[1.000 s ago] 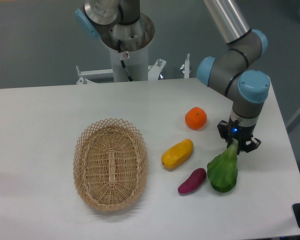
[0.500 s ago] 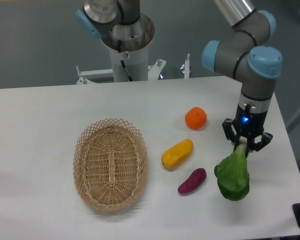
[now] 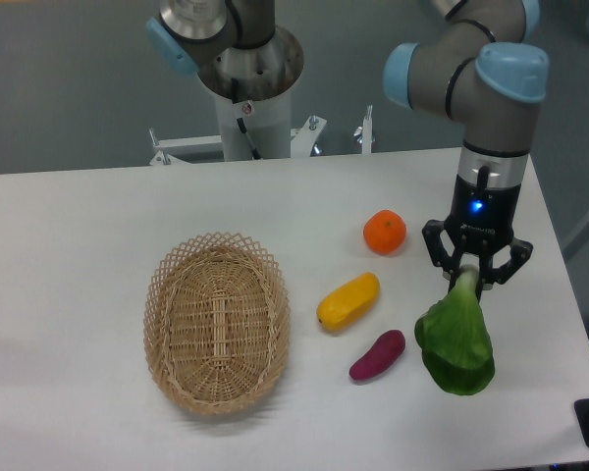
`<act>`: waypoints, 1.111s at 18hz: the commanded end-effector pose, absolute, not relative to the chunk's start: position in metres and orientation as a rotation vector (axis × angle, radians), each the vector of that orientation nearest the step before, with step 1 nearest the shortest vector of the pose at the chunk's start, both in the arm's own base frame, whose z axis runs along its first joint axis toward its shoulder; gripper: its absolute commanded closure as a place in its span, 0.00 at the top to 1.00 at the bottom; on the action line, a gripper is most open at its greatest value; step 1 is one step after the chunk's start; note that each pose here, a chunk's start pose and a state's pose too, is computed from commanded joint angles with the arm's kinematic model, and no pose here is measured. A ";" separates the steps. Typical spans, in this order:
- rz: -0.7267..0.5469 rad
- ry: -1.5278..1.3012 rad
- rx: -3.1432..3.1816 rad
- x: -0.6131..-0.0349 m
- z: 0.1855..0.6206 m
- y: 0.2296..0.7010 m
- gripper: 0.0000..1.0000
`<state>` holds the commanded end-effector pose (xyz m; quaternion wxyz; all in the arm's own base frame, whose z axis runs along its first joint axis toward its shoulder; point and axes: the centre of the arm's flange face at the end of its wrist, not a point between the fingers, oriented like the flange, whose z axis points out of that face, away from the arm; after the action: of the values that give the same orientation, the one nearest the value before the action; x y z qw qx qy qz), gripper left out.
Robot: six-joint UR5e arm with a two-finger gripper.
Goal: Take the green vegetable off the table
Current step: 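Lift the grasped bok choy up off the table, then hold the bok choy raised above the table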
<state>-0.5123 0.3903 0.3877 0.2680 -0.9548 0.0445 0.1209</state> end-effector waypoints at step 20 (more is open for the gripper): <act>0.356 0.128 -2.566 -0.512 0.401 0.387 0.34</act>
<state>-0.5120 0.3871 0.4008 0.2706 -0.9524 0.0474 0.1321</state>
